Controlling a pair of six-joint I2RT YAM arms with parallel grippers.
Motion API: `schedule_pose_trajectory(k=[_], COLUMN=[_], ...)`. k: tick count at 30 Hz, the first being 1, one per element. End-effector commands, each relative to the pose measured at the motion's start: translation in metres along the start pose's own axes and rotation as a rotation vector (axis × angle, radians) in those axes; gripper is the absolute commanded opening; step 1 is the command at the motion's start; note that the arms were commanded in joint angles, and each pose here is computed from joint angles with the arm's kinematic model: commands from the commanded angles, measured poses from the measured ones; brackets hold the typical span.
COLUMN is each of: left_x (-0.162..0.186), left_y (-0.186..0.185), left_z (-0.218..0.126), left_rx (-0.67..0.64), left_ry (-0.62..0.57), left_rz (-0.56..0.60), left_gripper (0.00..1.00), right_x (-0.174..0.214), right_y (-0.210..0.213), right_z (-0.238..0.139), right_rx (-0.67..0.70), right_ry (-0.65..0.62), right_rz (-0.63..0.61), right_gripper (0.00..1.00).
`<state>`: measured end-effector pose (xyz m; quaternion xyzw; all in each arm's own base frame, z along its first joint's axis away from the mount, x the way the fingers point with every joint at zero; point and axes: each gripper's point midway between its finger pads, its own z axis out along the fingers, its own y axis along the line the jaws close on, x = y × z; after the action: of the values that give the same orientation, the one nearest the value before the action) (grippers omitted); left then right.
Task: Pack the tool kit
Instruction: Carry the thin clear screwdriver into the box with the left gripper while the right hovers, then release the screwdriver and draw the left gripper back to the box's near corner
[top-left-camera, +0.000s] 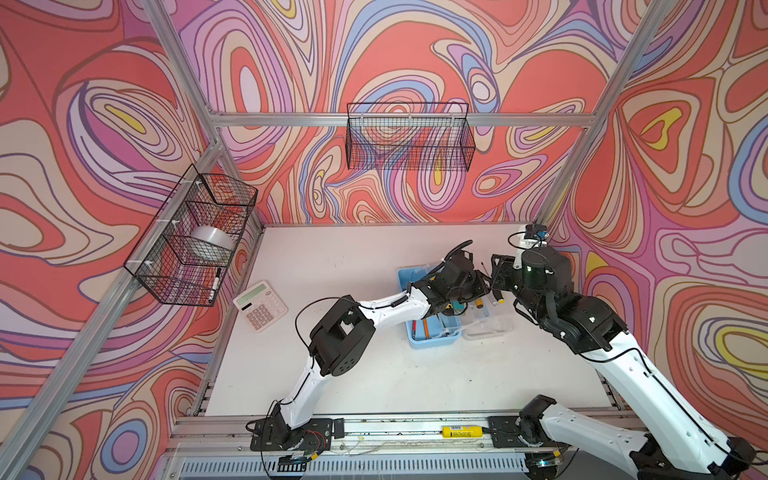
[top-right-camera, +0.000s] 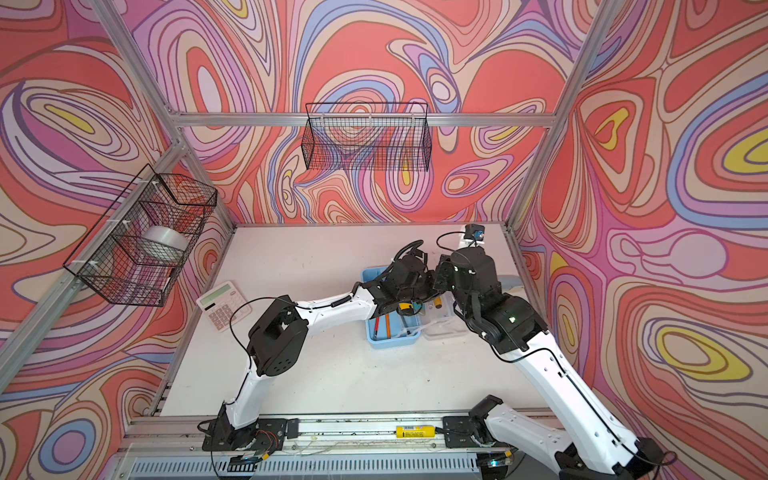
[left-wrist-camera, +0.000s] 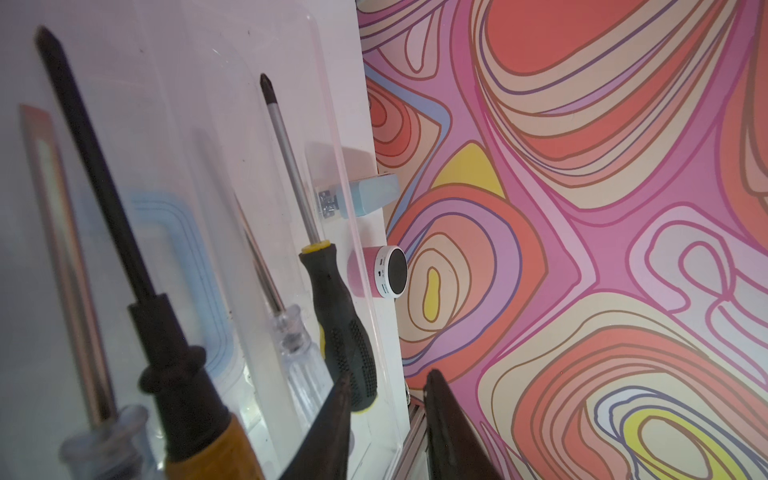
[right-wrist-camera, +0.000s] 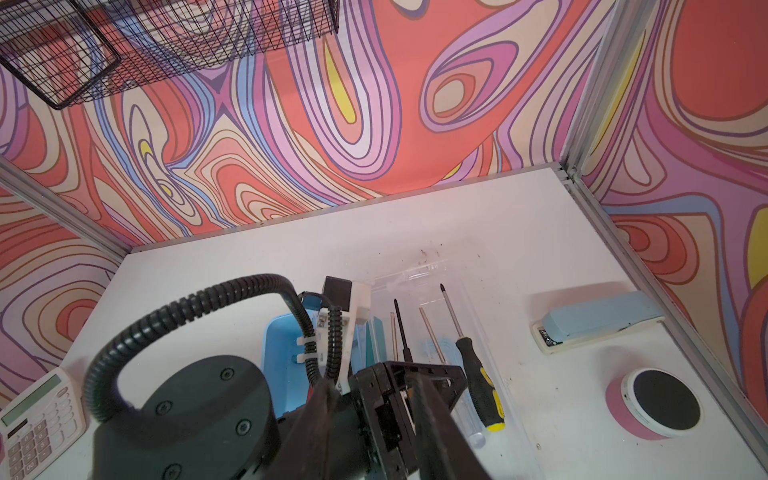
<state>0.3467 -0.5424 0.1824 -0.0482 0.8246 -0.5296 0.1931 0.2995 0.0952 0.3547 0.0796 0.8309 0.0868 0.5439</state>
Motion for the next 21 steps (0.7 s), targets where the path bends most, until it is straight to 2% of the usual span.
schedule_pose_trajectory(k=[1,5,8,11,15,18,21], left_x=[0.002,-0.020,-0.044,-0.063,-0.086,-0.096,-0.107], left_y=[0.003,-0.009,0.006,0.042,0.106,0.139,0.156], left_z=[0.001,-0.027,-0.065,-0.111,-0.169,-0.200,-0.219], left_rx=[-0.015,-0.045,-0.226,-0.421,-0.678,-0.754,-0.776], left_ry=[0.016,-0.013,-0.061,-0.154,-0.198,-0.216,-0.248], left_rz=[0.023,0.168,0.339,0.459,0.461,0.433,0.418], left_gripper=[0.31,0.35,0.36,0.40,0.41,0.42,0.45], right_x=[0.002,0.011,0.022,0.036,0.060,0.073,0.081], right_y=[-0.003,-0.003,0.000,0.002,0.003,0.003,0.006], right_z=[0.002,0.011,0.016,0.018,0.024,0.026,0.027], right_rx=[0.014,0.023,0.006,-0.016,-0.029,-0.041,-0.060], right_ry=[-0.003,0.025,0.057,0.094,0.175,0.212,0.237], right_rz=[-0.013,-0.030,-0.023,-0.013,-0.014,-0.004,0.004], right_gripper=[0.34,0.34,0.35,0.37,0.40,0.43,0.45])
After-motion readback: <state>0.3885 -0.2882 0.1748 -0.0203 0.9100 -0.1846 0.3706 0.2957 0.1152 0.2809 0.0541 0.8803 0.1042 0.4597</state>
